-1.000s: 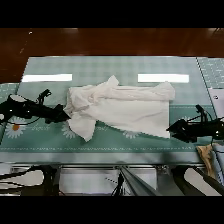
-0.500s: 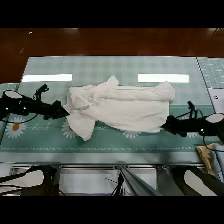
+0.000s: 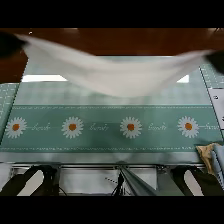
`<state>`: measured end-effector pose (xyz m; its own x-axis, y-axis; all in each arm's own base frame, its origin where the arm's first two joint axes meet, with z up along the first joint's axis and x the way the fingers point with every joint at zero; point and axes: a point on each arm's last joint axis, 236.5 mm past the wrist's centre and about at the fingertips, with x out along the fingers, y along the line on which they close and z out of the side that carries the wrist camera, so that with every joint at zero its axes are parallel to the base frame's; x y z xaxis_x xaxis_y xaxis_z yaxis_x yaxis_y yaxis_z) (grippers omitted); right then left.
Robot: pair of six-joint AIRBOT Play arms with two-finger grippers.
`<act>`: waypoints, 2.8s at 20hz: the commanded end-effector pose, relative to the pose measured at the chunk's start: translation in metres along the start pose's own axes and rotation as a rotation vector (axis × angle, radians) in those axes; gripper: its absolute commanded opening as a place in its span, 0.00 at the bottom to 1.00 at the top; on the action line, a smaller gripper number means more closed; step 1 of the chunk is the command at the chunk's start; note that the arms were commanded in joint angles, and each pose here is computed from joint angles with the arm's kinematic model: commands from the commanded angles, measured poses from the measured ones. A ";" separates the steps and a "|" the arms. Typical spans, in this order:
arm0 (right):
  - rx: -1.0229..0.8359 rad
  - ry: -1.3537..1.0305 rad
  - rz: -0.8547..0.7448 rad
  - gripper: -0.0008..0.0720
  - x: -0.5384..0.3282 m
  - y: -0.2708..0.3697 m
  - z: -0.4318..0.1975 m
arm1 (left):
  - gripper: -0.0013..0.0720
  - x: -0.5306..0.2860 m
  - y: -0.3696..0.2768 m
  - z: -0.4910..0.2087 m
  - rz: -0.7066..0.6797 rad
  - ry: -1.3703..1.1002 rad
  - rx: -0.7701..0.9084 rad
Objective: Fold the shirts.
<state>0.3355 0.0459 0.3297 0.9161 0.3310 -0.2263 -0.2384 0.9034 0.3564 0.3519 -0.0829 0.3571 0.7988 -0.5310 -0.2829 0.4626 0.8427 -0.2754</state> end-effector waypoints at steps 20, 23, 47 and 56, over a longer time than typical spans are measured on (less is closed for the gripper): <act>-0.130 0.414 -0.436 0.05 -0.155 -0.009 -0.015 | 0.05 -0.142 -0.062 -0.069 0.268 0.331 0.002; -0.046 0.668 -0.434 0.05 -0.110 -0.053 -0.071 | 0.05 -0.079 -0.029 -0.117 0.152 0.501 -0.159; 0.218 0.524 -0.362 0.05 0.245 -0.243 -0.207 | 0.05 0.262 0.190 -0.234 0.279 0.248 -0.353; 0.206 0.863 -0.303 0.05 0.185 -0.206 -0.249 | 0.05 0.224 0.123 -0.289 -0.004 0.658 -0.435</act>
<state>0.5132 -0.0192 -0.0130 0.4882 0.2247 -0.8433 0.1546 0.9287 0.3369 0.5228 -0.1065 -0.0060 0.5559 -0.4723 -0.6841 0.1095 0.8574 -0.5029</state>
